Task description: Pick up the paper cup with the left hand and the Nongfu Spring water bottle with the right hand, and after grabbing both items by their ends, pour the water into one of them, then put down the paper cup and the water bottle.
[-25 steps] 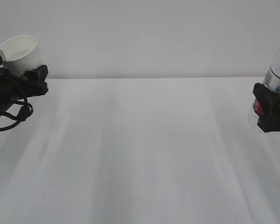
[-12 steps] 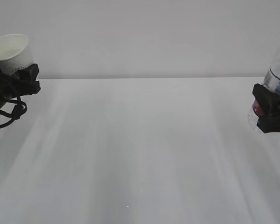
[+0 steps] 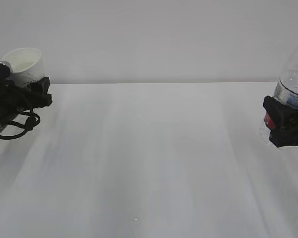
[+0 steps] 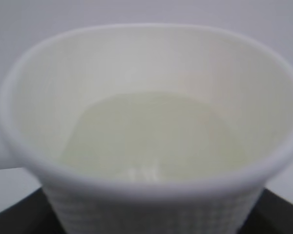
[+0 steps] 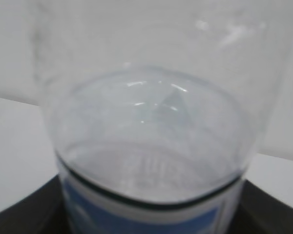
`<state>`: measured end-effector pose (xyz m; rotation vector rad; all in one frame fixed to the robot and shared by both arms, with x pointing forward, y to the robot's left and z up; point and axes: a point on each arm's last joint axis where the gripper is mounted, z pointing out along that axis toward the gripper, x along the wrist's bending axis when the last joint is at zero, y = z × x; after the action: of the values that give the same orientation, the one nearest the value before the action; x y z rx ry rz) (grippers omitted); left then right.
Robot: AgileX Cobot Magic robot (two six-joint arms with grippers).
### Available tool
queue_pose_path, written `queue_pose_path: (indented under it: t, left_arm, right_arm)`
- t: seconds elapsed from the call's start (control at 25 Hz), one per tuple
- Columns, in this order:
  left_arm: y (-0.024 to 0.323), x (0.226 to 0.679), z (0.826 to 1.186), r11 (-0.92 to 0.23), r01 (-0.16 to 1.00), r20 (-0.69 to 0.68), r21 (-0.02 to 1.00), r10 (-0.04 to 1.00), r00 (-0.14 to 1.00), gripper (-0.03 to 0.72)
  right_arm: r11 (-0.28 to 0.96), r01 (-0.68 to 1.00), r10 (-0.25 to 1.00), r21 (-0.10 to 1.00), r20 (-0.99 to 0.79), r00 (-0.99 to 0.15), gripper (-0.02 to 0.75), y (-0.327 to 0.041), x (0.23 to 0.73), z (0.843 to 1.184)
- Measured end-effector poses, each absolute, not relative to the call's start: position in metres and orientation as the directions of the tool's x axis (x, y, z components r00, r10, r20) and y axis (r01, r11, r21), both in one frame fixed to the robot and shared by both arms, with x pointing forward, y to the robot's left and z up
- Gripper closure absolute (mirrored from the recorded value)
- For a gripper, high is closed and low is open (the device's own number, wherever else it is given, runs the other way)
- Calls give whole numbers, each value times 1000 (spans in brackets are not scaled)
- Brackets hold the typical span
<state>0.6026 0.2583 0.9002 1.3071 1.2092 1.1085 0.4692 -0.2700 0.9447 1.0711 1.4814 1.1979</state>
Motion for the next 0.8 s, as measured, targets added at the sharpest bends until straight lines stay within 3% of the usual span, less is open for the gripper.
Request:
queue_pose_path:
  t: [0.8]
  left_arm:
    - [259, 622, 849, 48, 174, -54, 984, 998, 31, 161]
  right_arm:
    - [148, 76, 972, 986, -130, -198, 259, -270, 469, 945]
